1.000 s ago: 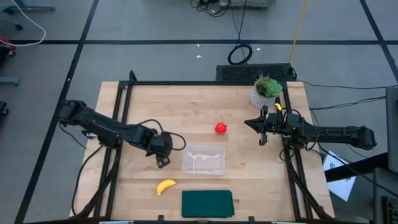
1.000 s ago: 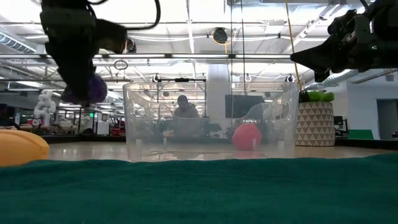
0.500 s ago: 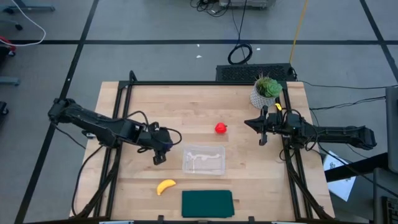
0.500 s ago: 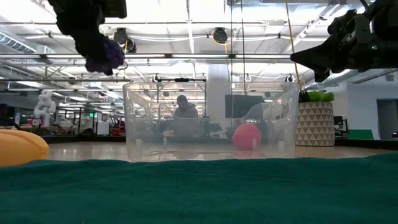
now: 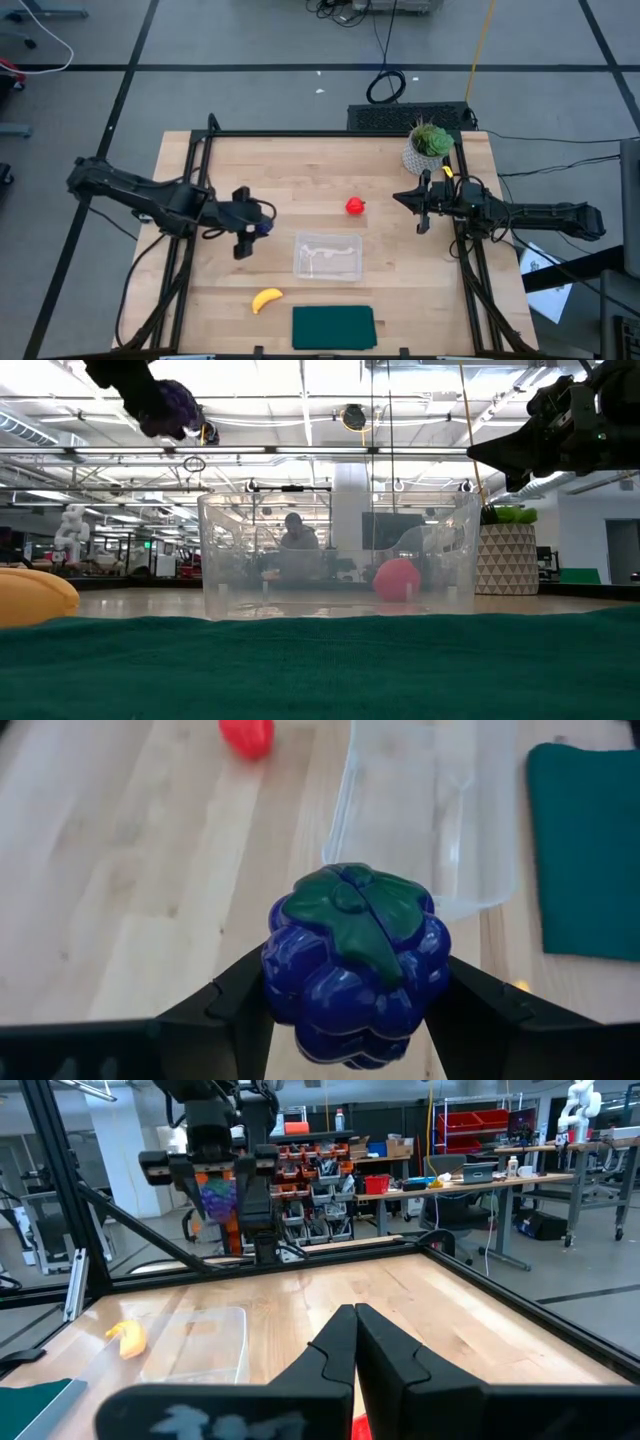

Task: Pick and placing Produce into tupperware
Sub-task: Put the grapes into the transparent bin

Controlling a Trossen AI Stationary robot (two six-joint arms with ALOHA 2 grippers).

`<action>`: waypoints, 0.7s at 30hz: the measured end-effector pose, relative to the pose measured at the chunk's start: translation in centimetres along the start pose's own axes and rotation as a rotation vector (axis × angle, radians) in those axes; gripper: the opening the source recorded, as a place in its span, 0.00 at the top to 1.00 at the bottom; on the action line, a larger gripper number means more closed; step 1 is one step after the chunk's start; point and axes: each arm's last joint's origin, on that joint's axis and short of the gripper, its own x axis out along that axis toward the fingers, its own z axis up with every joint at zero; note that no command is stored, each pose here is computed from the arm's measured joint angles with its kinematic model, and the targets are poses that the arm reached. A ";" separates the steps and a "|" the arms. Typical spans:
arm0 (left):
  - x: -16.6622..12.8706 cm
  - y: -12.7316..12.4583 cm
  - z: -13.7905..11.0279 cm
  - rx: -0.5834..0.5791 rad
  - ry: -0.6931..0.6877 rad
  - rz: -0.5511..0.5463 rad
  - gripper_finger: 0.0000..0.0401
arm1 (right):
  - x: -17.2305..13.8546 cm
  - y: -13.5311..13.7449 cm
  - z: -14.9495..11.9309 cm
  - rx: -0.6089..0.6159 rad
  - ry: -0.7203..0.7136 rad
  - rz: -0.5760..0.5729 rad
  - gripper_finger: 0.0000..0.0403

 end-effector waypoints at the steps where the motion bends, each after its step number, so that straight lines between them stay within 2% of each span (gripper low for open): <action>1: -0.3 0.1 0.0 0.019 -0.015 -0.004 0.48 | 0.0 0.0 0.0 0.000 0.000 0.000 1.00; 11: -4.0 0.4 1.4 0.182 -0.316 -0.061 0.48 | 0.0 0.0 0.0 0.000 0.000 0.000 1.00; 21: -6.3 0.9 1.2 0.229 -0.418 -0.119 0.48 | 0.0 0.0 0.0 0.000 0.001 0.000 1.00</action>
